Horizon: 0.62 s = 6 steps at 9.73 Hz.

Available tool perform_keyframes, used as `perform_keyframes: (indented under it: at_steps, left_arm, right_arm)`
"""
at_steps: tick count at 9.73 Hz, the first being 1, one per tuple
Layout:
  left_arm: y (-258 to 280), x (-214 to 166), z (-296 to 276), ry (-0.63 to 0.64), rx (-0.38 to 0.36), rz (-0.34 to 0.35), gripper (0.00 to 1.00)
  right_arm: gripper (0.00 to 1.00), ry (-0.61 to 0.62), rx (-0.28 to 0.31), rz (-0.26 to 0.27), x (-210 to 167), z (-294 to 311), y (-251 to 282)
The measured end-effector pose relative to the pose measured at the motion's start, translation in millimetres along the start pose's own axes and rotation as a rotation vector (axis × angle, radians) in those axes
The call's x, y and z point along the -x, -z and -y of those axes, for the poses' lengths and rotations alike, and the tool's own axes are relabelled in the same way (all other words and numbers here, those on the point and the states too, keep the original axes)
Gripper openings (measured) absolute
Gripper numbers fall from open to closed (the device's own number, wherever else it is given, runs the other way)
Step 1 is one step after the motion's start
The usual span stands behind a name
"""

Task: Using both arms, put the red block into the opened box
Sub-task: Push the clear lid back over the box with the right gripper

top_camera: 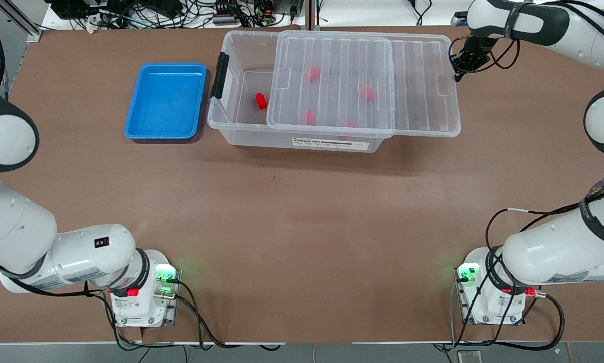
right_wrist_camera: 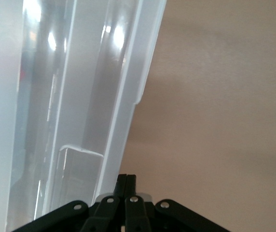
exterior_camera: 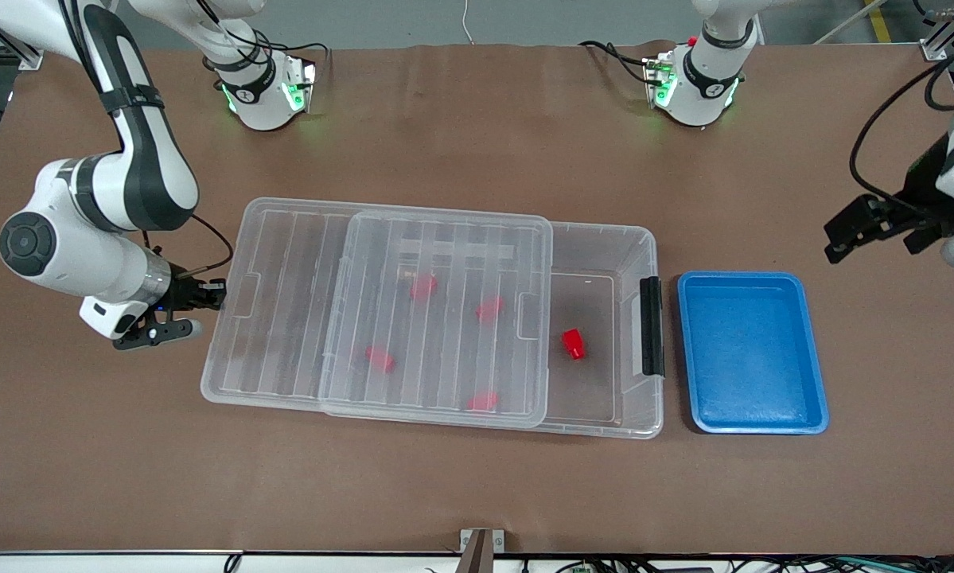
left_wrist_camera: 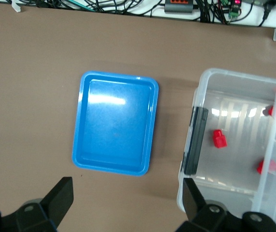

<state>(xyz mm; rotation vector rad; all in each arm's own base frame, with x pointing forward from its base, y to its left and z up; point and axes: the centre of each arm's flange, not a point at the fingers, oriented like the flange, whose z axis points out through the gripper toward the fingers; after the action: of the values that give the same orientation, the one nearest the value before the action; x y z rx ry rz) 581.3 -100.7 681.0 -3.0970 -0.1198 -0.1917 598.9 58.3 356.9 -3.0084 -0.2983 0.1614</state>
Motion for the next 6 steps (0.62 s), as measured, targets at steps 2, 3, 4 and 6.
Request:
perform_keyframes:
  at_steps: [2, 3, 4, 6]
  left_arm:
    - [9.0, 23.4, 14.1, -0.063, -0.034, 0.025, 1.0]
    - [7.9, 31.8, 27.0, -0.081, -0.029, 0.04, 1.0]
    - [5.3, 38.6, 36.8, -0.083, -0.024, 0.054, 1.0]
    - [3.4, 46.1, 37.2, -0.092, -0.022, 0.065, 1.0]
  right_arm:
    - [0.01, 0.033, -0.014, 0.005, -4.2, 26.2, -5.6]
    - [0.01, 0.041, -0.02, 0.006, -7.4, 40.4, -8.7]
    - [0.01, 0.041, -0.026, 0.005, -11.3, 55.1, -11.8]
    - [0.01, 0.032, -0.039, 0.005, -18.8, 82.3, -18.7]
